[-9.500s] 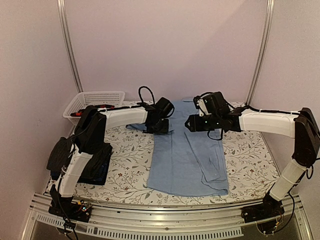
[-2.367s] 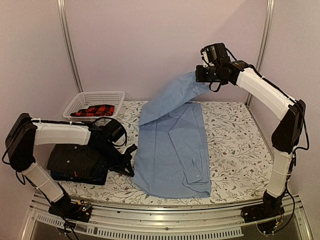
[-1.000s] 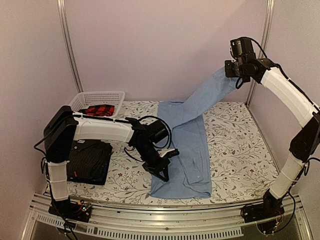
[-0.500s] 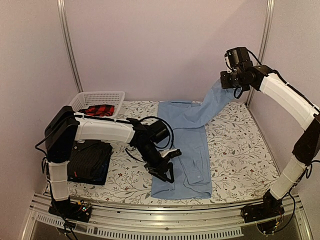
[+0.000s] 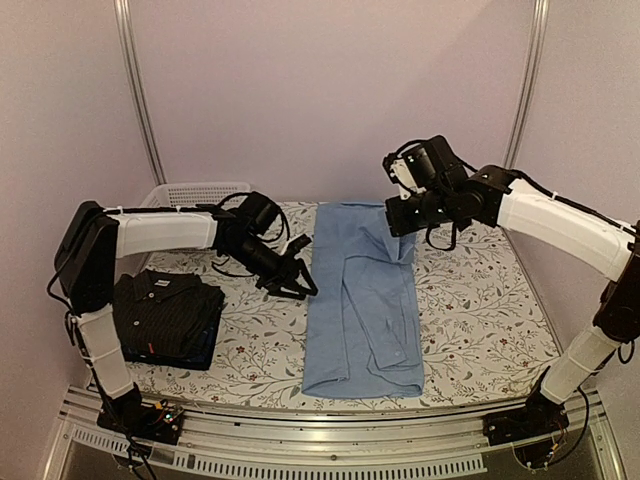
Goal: Fold and stack the long sleeve shirts
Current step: Fold the 1/3-folded shirt at the center of the board, then fold the sleeve of the rectangle-folded shirt, then adjust the sleeve of the rectangle-folded shirt.
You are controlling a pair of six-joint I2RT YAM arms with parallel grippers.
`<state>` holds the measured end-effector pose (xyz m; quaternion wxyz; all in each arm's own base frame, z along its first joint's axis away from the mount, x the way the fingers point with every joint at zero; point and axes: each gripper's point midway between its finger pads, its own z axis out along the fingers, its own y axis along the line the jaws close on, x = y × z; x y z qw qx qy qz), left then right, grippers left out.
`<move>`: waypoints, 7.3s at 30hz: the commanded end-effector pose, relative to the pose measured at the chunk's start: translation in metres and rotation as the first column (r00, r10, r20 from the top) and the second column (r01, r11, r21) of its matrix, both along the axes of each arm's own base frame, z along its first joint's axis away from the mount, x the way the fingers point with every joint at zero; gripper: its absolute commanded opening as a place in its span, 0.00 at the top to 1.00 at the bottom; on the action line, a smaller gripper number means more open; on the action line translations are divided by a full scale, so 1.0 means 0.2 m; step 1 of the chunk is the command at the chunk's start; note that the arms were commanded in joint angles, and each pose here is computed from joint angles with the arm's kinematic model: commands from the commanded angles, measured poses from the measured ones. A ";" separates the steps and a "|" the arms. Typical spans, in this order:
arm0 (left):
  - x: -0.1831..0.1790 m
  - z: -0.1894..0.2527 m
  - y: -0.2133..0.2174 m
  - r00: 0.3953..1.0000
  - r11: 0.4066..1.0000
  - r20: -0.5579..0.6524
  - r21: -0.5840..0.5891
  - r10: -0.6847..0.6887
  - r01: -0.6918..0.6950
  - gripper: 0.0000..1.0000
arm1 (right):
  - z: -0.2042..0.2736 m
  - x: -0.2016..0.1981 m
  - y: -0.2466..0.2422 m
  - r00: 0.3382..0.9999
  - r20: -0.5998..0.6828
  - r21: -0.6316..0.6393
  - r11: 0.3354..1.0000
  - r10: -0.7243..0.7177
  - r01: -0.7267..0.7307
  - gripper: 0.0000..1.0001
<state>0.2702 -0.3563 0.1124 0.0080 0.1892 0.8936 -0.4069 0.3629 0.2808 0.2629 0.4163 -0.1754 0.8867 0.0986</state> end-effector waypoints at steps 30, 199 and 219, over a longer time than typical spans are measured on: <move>1.19 0.10 -0.51 0.919 0.871 0.219 -0.447 0.329 -0.205 0.65 | 0.22 0.40 -0.39 0.966 0.008 0.145 0.956 -0.258 0.254 1.00; 0.06 -0.41 -0.04 0.985 0.958 0.167 0.288 -0.038 -0.012 1.00 | -0.80 -0.19 -0.13 0.919 -0.386 0.296 0.933 -0.080 0.205 0.45; -0.22 -0.20 -0.11 0.983 0.963 0.053 0.217 -0.176 0.161 1.00 | -0.70 -0.01 -0.17 0.930 -0.349 0.294 0.930 -0.112 0.222 0.45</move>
